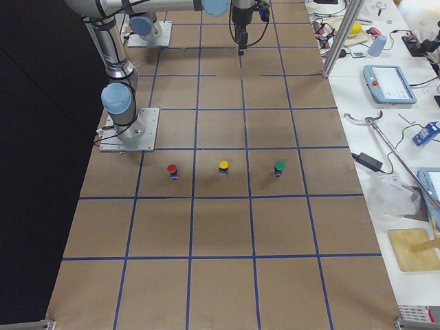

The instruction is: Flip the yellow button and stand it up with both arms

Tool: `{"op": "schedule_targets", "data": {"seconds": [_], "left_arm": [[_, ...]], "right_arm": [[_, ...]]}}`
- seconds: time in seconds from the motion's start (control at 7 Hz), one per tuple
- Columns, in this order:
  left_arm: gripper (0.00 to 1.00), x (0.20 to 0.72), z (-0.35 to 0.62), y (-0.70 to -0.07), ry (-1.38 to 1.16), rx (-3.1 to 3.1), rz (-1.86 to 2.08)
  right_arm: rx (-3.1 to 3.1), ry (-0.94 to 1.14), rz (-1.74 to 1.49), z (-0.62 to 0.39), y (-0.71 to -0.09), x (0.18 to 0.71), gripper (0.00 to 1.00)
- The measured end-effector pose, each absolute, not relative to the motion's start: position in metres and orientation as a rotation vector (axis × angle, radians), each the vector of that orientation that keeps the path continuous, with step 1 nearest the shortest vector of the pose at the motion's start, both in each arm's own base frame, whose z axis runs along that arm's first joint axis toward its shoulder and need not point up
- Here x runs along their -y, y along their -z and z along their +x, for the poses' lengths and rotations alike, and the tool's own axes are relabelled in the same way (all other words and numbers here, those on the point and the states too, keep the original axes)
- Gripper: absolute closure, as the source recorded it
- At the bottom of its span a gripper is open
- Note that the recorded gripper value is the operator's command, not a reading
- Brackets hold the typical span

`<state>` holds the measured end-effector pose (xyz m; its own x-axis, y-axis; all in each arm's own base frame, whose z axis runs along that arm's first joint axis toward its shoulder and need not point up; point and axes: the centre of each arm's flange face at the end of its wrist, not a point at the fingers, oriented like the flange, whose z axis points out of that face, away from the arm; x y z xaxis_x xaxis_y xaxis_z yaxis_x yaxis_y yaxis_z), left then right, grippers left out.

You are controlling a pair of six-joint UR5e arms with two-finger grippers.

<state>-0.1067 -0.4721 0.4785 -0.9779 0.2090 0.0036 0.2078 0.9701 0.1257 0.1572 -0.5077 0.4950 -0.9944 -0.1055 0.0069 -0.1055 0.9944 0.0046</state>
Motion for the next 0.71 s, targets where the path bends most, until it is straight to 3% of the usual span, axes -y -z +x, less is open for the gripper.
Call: {"op": "schedule_targets", "data": {"seconds": [0.71], "left_arm": [[0.00,0.474,-0.107,-0.483,-0.176,-3.111,0.329]], "right_arm": [[3.132,-0.019,0.159,0.156,-0.507,0.504,0.00]]}}
